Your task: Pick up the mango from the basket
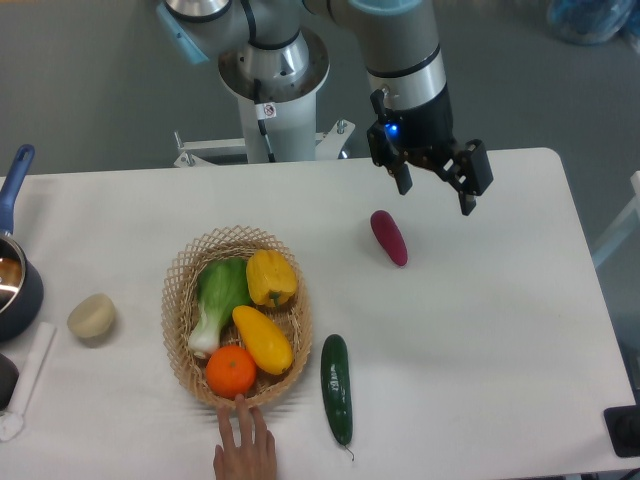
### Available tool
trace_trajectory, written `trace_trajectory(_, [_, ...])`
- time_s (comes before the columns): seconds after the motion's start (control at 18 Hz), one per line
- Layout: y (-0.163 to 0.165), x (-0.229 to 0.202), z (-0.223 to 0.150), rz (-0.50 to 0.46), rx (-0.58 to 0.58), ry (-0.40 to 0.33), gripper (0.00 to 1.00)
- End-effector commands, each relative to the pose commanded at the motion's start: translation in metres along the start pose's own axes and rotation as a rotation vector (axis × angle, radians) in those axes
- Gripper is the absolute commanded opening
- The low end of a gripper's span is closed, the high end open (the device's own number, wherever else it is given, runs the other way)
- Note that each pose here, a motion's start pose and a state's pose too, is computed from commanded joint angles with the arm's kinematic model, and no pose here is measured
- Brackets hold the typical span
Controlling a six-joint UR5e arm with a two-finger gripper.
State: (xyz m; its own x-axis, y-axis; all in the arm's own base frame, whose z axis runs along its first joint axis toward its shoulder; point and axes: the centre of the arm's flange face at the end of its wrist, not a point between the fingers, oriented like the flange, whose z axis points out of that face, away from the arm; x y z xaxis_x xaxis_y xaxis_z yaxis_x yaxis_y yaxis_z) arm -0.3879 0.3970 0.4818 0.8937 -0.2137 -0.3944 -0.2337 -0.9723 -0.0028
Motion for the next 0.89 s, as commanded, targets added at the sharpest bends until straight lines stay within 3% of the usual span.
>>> trace_trajectory(0.89, [-0.0009, 0.0048, 0.0074, 0.000, 0.008, 0.019, 1.00])
